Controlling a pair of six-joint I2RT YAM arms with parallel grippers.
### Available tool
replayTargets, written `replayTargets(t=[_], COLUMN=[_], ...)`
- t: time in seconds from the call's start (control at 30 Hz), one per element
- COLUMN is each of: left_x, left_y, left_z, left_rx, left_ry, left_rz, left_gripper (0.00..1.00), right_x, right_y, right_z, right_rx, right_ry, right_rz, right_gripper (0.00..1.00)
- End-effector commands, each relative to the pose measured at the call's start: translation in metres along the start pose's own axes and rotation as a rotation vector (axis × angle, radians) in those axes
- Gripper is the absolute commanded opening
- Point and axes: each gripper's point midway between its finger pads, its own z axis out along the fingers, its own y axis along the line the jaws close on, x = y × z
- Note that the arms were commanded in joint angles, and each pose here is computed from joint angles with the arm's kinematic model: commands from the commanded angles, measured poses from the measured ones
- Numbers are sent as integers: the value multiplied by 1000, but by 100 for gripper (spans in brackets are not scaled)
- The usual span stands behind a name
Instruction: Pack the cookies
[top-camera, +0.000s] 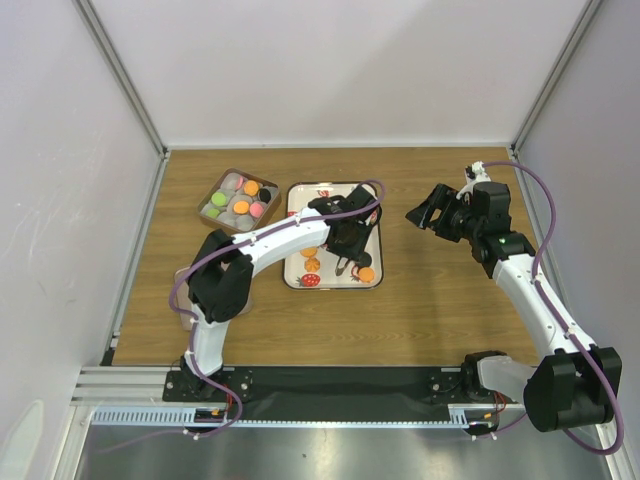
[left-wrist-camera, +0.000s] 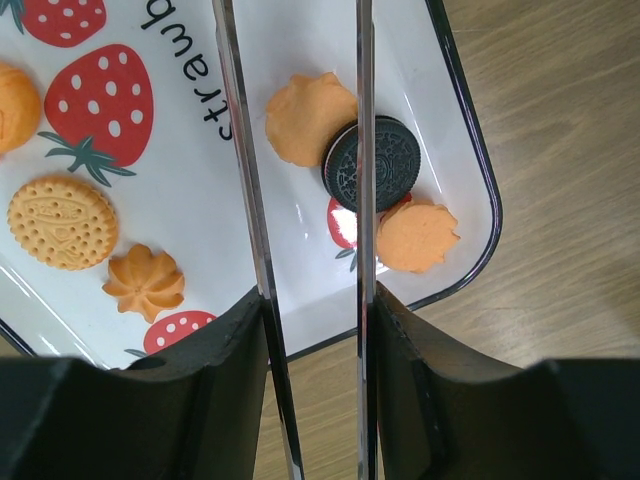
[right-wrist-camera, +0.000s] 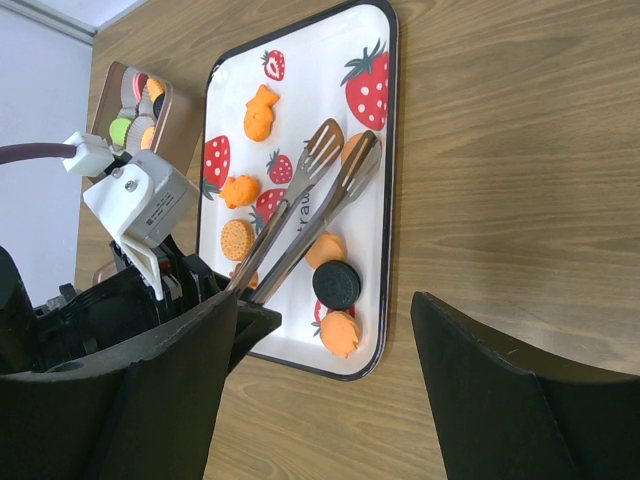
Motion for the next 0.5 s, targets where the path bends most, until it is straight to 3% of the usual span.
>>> replayTargets(t=[0.0,0.47], left_x=[-15,-15], left_y=[-10,-4], left_z=[-10,-23], left_rx=[40,73], left_ry=[-40,-21], left_rz=[2,-4], left_gripper=[46,45], right_x=[-14,-14], right_y=[10,10], right_z=[-8,-8], right_rx=[-28,-27], right_ry=[-44,-48], right_rz=[-35,-38], right_gripper=[77,77])
